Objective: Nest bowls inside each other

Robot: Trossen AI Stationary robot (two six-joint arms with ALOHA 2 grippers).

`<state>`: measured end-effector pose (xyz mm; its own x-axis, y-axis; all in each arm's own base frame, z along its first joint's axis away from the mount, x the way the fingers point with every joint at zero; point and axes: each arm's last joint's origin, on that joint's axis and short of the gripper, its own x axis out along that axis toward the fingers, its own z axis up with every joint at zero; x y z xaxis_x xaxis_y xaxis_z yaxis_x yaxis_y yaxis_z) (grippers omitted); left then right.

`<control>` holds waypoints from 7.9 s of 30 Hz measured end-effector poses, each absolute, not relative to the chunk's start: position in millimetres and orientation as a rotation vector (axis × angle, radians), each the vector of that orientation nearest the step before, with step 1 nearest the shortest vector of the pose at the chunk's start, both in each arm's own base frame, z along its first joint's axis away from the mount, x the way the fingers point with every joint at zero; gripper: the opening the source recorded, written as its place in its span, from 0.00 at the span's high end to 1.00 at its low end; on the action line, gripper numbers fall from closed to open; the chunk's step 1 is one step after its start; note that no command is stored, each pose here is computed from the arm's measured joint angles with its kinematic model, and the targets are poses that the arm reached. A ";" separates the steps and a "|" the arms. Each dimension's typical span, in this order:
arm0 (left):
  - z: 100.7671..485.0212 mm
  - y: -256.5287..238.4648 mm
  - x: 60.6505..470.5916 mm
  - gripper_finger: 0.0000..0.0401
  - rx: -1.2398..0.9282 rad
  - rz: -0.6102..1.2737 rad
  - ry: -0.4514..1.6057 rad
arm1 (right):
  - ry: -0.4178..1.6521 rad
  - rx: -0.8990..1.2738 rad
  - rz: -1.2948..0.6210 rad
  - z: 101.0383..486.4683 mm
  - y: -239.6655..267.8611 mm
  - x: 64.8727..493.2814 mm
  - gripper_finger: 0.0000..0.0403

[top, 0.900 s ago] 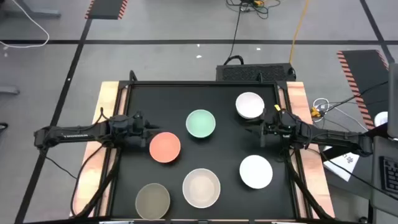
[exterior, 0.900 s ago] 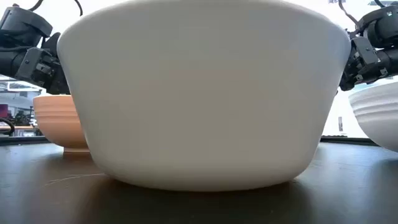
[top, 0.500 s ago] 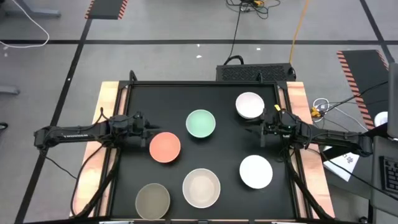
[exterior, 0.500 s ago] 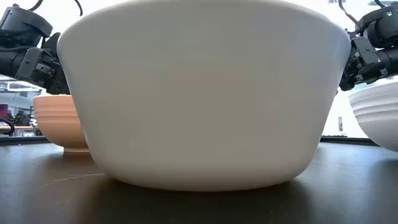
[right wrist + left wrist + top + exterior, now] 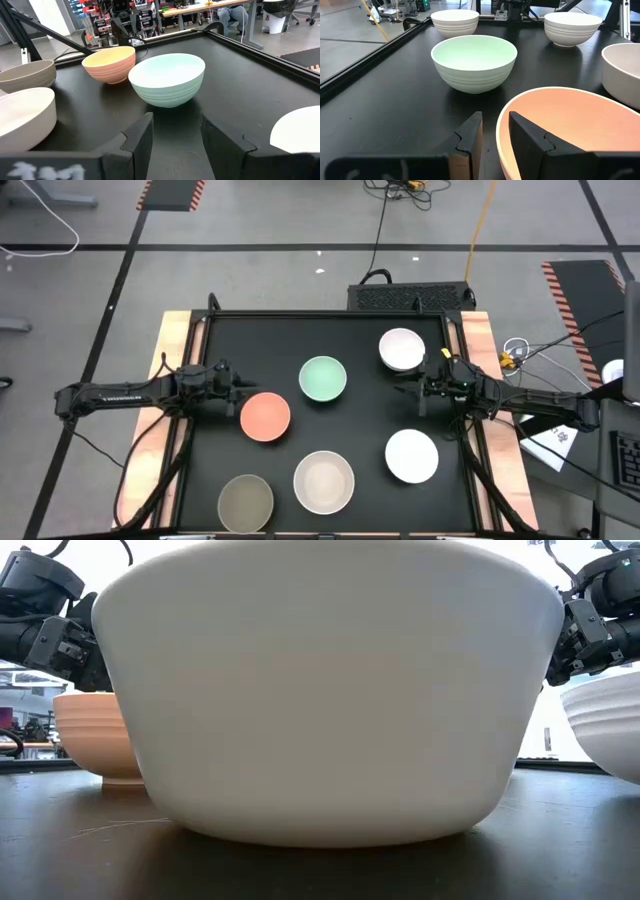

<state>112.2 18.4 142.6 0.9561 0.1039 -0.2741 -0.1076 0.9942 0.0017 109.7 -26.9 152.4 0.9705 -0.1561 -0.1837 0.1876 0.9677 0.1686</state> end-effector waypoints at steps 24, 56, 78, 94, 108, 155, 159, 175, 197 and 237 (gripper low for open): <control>142.6 18.4 112.2 0.76 -0.013 0.108 0.277 | 0.170 0.186 -0.174 152.3 -26.9 109.7 0.62; 157.2 18.9 115.1 0.76 -0.098 0.116 0.118 | 0.159 0.213 -0.176 153.2 -26.9 109.9 0.62; 190.5 20.0 113.2 0.76 -0.040 0.150 -0.227 | -0.399 0.158 -0.113 206.7 -25.4 104.4 0.62; 192.7 19.7 112.7 0.76 0.180 0.173 -0.232 | -0.373 0.075 -0.132 204.8 -25.6 105.1 0.62; 198.0 19.5 111.3 0.76 0.209 0.181 -0.287 | -0.338 0.062 -0.139 201.7 -25.9 106.2 0.62; 203.4 19.5 115.6 0.76 0.138 0.133 -0.075 | 0.551 0.275 -1.011 228.2 -100.7 104.3 0.61; 203.5 19.5 115.6 0.76 0.136 0.133 -0.077 | 0.587 0.332 -1.020 223.6 -107.0 98.9 0.61; 210.7 19.3 114.7 0.76 0.134 0.137 -0.152 | 0.558 0.335 -0.984 225.1 -112.5 98.6 0.61; 207.3 14.8 115.5 0.76 0.121 -0.026 -0.125 | 0.648 0.459 -1.055 228.0 -122.6 94.8 0.61; 196.7 15.1 116.2 0.76 0.110 -0.028 -0.017 | 1.094 0.763 -0.855 238.2 -182.5 114.0 0.33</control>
